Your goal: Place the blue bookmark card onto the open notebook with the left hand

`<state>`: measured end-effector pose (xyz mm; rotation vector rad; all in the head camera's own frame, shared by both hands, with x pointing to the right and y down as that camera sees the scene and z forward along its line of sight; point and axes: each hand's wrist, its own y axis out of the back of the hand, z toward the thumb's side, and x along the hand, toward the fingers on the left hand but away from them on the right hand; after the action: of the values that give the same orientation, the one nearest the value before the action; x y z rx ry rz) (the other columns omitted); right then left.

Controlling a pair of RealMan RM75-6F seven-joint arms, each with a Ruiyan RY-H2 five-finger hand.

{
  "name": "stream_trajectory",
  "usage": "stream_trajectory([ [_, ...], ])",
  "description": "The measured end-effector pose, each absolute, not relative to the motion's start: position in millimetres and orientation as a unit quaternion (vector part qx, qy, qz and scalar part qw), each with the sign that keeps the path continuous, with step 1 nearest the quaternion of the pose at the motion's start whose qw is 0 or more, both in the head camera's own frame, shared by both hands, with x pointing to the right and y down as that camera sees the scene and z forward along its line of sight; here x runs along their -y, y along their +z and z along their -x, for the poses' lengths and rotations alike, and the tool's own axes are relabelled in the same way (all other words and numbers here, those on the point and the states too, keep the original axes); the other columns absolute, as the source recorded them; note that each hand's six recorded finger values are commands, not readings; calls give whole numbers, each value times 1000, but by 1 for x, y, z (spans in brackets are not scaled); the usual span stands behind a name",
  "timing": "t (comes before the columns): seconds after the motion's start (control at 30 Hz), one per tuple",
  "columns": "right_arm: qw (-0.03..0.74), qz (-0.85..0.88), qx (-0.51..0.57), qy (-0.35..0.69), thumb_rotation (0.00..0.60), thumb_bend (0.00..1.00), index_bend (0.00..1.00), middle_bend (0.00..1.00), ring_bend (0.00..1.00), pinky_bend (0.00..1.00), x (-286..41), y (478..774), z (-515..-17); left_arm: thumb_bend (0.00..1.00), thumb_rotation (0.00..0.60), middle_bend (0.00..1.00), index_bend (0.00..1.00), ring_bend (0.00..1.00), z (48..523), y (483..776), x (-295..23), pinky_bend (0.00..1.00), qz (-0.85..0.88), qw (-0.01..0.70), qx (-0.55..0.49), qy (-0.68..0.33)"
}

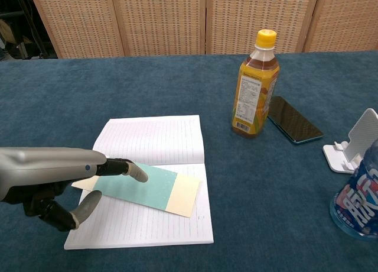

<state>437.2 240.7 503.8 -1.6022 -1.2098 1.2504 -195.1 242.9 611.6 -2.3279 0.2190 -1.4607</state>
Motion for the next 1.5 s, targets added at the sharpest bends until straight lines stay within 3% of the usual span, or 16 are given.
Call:
stream_trajectory([
  [1.5,377,630,476,484,600,0,0,0,0,0,-242,502,-439,819,600,0,0,0,143,640,-242,69,835,123,-79,-531],
])
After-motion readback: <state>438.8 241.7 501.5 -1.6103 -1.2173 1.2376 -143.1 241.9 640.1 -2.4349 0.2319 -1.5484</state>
